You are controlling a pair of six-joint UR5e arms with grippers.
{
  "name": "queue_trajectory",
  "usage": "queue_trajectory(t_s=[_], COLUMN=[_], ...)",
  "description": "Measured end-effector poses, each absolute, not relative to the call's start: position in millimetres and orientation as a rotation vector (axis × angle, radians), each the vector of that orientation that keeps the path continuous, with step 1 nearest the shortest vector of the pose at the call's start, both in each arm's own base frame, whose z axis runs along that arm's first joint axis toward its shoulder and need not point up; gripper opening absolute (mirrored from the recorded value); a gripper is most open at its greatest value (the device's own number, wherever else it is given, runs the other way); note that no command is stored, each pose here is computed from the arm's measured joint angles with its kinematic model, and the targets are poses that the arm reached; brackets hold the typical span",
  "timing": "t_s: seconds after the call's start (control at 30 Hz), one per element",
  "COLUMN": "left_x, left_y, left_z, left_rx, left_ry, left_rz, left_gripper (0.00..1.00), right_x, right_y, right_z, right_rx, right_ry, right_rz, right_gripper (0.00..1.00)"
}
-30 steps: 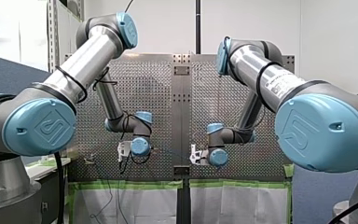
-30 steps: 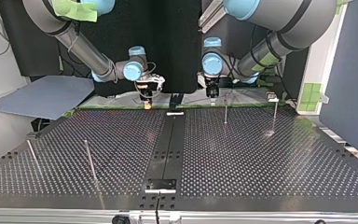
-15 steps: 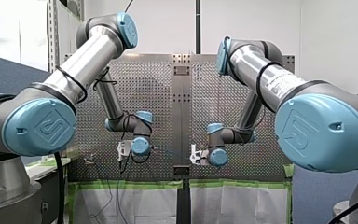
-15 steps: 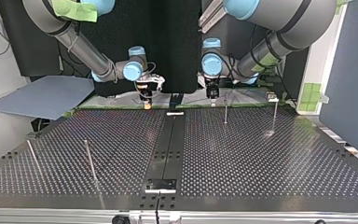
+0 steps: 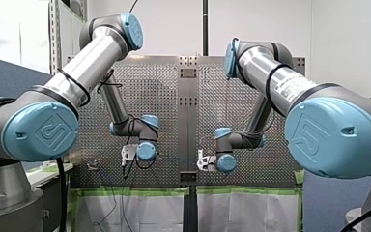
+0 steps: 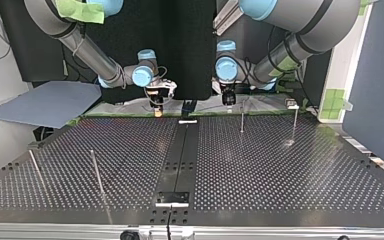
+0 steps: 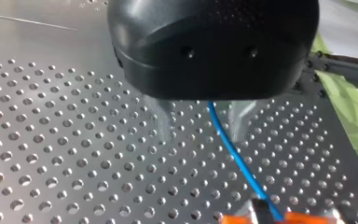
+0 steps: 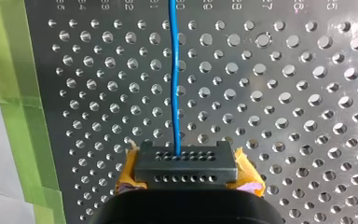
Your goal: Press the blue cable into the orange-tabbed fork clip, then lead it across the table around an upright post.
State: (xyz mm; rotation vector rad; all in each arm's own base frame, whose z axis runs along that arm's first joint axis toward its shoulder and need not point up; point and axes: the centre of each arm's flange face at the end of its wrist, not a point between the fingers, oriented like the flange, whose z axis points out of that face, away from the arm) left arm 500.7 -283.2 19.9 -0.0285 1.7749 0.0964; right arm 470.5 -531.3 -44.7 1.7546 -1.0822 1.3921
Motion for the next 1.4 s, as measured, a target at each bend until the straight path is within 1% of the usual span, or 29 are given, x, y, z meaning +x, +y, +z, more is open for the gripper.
queue_trajectory(t_s=[0.03,0.07,0.1,0.13,0.6,0.77,0.93,1.17,1.4], left_x=[501,502,502,502,502,506,513,505,494], left_y=[-284,-285,-286,-286,-289,-293,-304,-318,-329], left_z=[20,20,21,21,20,25,43,76,110], left_rx=[-0.024,-0.019,-0.015,-0.011,0.003,0.012,0.028,0.035,0.026], left_ry=[1.775,1.775,1.775,1.776,1.785,1.790,1.779,1.774,1.773], left_rz=[0.090,0.084,0.079,0.075,0.054,0.043,0.048,0.051,0.025], left_gripper=[0.18,0.04,0.04,0.00,0.00,0.00,0.00,0.00,0.00], right_x=[471,471,471,471,471,469,469,475,486], right_y=[-531,-531,-531,-531,-530,-531,-533,-531,-525], right_z=[-45,-45,-45,-45,-45,-40,-16,22,71], right_rx=[1.755,1.755,1.756,1.756,1.760,1.766,1.765,1.770,1.756], right_ry=[-1.082,-1.082,-1.081,-1.081,-1.082,-1.077,-1.061,-1.054,-1.030], right_rz=[1.392,1.392,1.391,1.391,1.388,1.357,1.330,1.332,1.372], right_gripper=[0.00,0.00,0.00,0.00,0.00,0.00,0.00,0.00,0.00])
